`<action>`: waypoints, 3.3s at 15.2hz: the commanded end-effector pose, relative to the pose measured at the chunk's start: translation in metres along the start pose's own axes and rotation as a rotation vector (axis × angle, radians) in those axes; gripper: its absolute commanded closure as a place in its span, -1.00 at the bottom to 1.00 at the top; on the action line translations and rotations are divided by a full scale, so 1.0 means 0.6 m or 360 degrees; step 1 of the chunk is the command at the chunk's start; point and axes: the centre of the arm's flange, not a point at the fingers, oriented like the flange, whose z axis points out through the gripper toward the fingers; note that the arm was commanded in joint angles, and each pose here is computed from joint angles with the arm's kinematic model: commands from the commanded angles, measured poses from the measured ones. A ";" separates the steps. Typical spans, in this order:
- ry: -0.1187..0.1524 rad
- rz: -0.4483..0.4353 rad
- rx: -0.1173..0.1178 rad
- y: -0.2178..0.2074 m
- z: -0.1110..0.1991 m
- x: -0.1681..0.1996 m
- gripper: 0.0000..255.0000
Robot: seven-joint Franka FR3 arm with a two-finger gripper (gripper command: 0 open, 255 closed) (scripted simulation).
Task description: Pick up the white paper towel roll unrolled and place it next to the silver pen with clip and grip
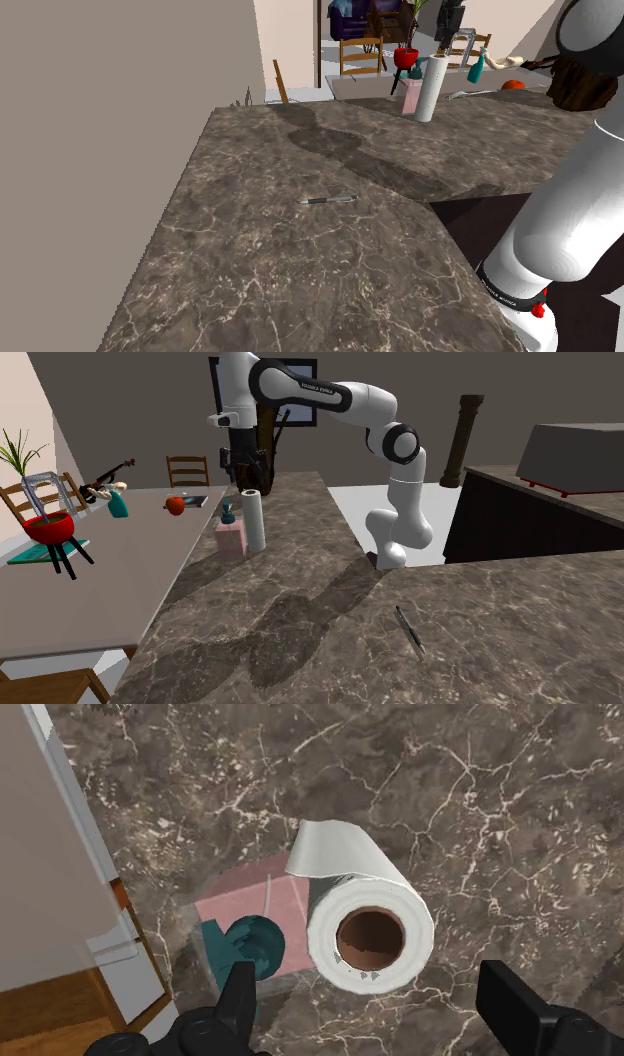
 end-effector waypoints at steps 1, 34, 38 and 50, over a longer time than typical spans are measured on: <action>-0.0063 -0.0231 0.0074 0.007 -0.029 -0.018 -1.00; 0.0048 -0.0331 -0.0070 -0.039 0.031 -0.008 -1.00; 0.0085 -0.0360 -0.0117 -0.051 0.063 -0.002 -1.00; 0.0085 -0.0360 -0.0117 -0.048 0.103 0.001 -1.00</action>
